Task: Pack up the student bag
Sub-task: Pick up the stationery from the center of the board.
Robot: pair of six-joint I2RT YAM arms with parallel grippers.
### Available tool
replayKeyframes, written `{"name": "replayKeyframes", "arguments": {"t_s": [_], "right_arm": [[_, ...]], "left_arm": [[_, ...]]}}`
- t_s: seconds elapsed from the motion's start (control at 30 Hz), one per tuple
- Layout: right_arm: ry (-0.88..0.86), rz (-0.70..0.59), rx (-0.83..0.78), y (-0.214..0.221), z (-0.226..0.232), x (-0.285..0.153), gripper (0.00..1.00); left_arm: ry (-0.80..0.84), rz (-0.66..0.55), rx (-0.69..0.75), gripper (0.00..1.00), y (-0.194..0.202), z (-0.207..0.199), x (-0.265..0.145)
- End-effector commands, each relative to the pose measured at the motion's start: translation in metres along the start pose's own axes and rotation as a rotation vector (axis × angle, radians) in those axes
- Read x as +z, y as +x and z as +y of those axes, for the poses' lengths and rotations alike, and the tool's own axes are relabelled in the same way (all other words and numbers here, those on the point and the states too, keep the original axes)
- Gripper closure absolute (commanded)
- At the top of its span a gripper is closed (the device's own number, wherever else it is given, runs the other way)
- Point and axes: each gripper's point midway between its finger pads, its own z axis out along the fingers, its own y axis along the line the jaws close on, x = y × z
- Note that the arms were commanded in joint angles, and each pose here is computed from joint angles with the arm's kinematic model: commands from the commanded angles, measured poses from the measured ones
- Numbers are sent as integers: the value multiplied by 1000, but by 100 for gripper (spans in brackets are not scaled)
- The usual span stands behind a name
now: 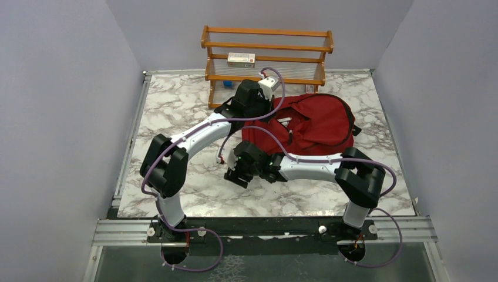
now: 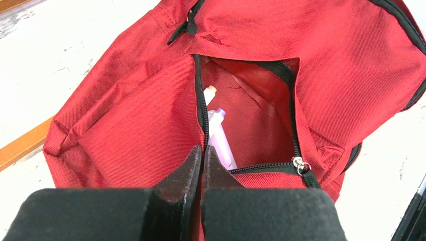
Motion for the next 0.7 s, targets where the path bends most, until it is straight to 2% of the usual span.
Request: {"name": "replayKeyframes", "arguments": {"t_s": [0.0, 0.37, 0.67], "right_arm": [[131, -88, -43, -30, -28, 3, 29], [162, -111, -70, -43, -56, 16, 27], [78, -94, -27, -37, -67, 31, 26]], "left_arm": [[19, -78, 43, 100, -34, -7, -19], [28, -79, 46, 100, -36, -9, -21], [35, -82, 48, 100, -36, -10, -21]]}}
